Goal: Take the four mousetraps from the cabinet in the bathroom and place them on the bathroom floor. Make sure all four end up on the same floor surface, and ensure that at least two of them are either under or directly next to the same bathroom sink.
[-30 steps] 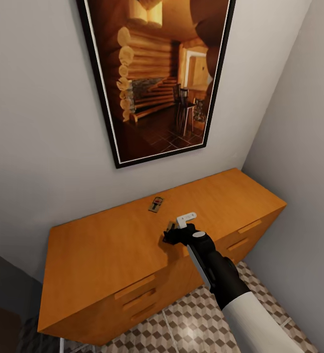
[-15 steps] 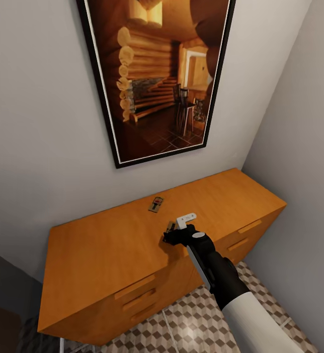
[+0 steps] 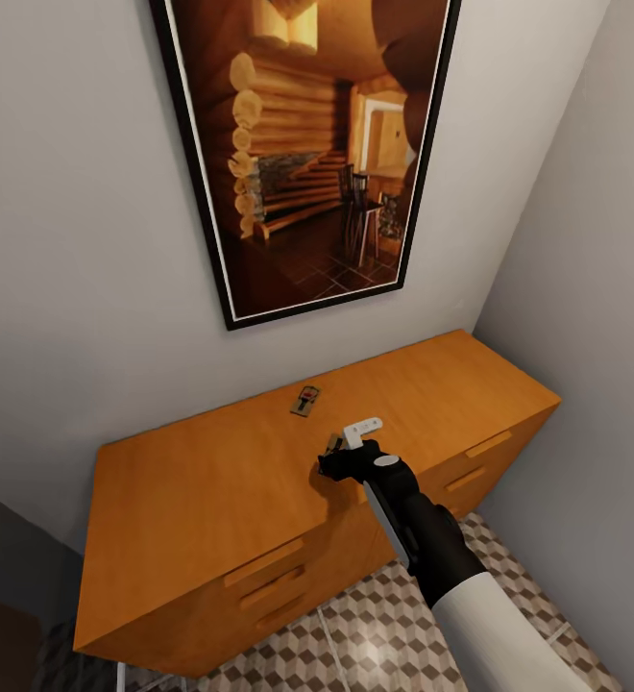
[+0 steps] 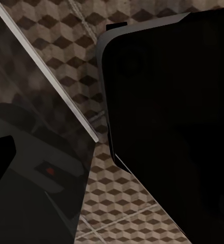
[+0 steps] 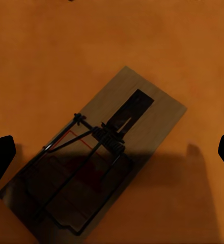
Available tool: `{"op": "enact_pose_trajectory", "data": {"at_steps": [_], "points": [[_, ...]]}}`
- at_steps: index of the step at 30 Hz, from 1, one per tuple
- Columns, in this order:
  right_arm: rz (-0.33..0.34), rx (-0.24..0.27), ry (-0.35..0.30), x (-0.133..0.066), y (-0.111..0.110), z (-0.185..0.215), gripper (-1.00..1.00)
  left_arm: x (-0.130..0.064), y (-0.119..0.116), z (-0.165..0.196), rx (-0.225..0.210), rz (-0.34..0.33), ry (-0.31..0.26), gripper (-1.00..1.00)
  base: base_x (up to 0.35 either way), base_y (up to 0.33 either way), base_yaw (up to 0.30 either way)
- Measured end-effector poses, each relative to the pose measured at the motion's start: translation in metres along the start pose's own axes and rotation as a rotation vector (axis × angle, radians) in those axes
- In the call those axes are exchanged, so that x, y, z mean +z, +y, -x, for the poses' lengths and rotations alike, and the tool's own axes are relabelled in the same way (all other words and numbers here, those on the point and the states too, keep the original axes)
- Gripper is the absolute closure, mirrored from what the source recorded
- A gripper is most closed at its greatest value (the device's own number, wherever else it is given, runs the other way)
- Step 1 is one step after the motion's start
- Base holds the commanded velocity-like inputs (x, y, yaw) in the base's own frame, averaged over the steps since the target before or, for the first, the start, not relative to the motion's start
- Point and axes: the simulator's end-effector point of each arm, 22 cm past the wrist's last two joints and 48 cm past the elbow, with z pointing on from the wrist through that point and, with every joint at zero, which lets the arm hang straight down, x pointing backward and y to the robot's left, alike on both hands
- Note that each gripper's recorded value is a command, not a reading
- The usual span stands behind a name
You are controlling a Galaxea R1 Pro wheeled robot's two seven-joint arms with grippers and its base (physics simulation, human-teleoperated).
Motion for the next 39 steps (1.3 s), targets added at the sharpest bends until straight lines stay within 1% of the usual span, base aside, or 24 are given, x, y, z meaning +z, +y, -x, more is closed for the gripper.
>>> {"op": "enact_pose_trajectory", "data": {"at_steps": [9,14,19,27,39], "points": [[0.001,0.000,0.007,0.001,0.001,-0.003,-1.00,0.000,0.000,0.000,0.000,0.000,0.000,-1.00,0.000,0.000,0.000],[0.003,0.002,0.033,0.005,0.001,-0.015,-1.00,0.000,0.000,0.000,0.000,0.000,0.000,-1.00,0.000,0.000,0.000],[0.003,0.001,0.043,0.007,0.001,-0.019,-1.00,0.000,0.000,0.000,0.000,0.000,0.000,-1.00,0.000,0.000,0.000],[0.002,-0.002,0.016,0.009,0.001,-0.018,-1.00,0.000,0.000,0.000,0.000,0.000,-0.001,-1.00,0.000,0.000,0.000],[0.002,-0.002,0.014,0.009,0.001,-0.017,-1.00,0.000,0.000,0.000,0.000,-0.001,-0.001,-1.00,0.000,0.000,0.000]]}}
